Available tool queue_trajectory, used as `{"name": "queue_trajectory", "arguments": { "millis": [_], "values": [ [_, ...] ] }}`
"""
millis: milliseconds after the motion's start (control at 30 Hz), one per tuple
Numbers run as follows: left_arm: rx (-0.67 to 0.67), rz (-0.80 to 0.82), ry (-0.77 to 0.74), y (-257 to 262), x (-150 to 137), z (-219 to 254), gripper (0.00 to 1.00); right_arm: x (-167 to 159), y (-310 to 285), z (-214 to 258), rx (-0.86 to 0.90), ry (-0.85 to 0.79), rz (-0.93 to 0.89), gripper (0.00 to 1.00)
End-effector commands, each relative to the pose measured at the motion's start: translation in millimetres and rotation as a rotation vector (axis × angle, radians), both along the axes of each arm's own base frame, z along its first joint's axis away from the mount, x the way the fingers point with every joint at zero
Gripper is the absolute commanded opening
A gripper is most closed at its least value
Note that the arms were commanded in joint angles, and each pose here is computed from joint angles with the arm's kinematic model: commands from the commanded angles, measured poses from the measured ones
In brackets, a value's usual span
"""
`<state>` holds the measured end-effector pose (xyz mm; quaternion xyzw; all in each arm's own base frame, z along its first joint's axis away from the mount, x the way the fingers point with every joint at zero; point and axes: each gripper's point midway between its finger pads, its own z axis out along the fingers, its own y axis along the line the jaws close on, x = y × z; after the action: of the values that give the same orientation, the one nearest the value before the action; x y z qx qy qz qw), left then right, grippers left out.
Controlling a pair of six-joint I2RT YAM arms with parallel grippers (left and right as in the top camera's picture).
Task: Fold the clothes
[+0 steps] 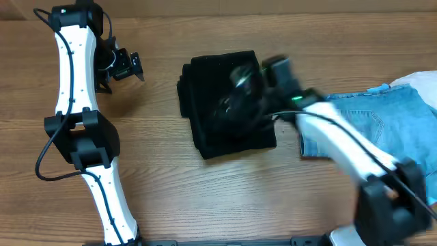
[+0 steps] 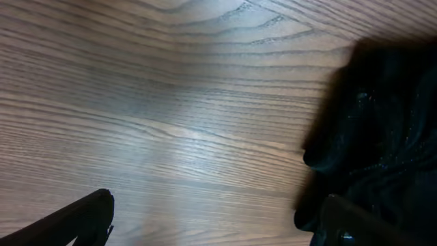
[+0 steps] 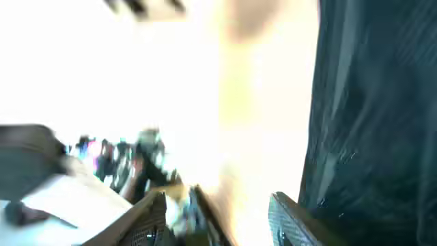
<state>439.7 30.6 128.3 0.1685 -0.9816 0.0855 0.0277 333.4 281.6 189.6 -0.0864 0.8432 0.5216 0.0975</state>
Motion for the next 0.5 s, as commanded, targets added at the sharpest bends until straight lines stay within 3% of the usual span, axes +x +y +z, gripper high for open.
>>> {"name": "queue_trajectory", "arguments": {
  "millis": [0,167,333,433,467],
  "values": [
    [-0.005,-0.031,-0.053,-5.4,2.1,18.1,1.0,38.4,-57.5,6.5,-0.011,-0.011,-0.159,0.53],
    [-0.005,-0.031,-0.053,-5.4,2.1,18.1,1.0,63.8,-80.3,-55.0,-0.025,0.075,-0.176,0.53],
    [-0.005,-0.031,-0.053,-5.5,2.1,18.1,1.0,54.7,-61.7,-157.7,-0.035,0.294,-0.117,0.52],
    [-0.006,-0.031,-0.053,-5.5,2.1,18.1,1.0,57.3,-62.4,-149.2,-0.03,0.279,-0.119,0.38],
    [-0.007,-0.031,-0.054,-5.7,2.2,18.2,1.0,60.2,-62.2,-136.3,-0.026,0.249,-0.121,0.38]
  ]
}}
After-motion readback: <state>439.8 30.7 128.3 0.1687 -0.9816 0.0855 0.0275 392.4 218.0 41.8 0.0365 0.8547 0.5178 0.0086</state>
